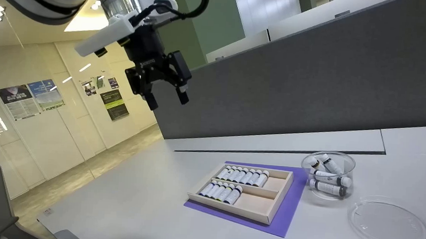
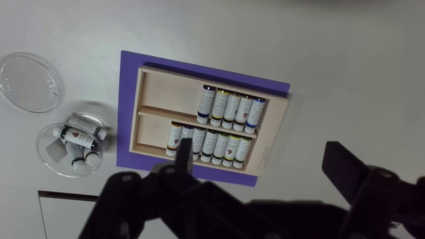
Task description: Take one bottle out of the tray and put it on the counter
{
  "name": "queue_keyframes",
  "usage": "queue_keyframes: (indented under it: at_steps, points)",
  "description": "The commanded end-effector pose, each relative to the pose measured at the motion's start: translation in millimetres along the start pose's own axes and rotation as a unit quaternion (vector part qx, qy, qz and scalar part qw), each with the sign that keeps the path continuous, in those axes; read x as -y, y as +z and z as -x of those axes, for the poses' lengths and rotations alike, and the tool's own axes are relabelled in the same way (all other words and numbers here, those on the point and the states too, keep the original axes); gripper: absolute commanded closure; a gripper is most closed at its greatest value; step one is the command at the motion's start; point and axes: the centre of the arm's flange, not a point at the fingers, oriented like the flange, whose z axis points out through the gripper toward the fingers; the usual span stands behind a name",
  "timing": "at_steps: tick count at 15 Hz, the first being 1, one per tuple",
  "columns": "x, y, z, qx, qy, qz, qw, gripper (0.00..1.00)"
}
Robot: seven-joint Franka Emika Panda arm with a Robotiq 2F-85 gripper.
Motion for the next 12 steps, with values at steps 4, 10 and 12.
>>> queue_keyframes:
  at_steps: [4,10,12]
  points:
    - [-17,33,-66,-0.015,-0.015,-0.011,0.9997,0.0]
    - [-35,104,-101,0.03,-0.019,-0.001,0.9994,0.0]
    - [-41,128,-105,0.051,-0.017,-0.005,0.9985,0.0]
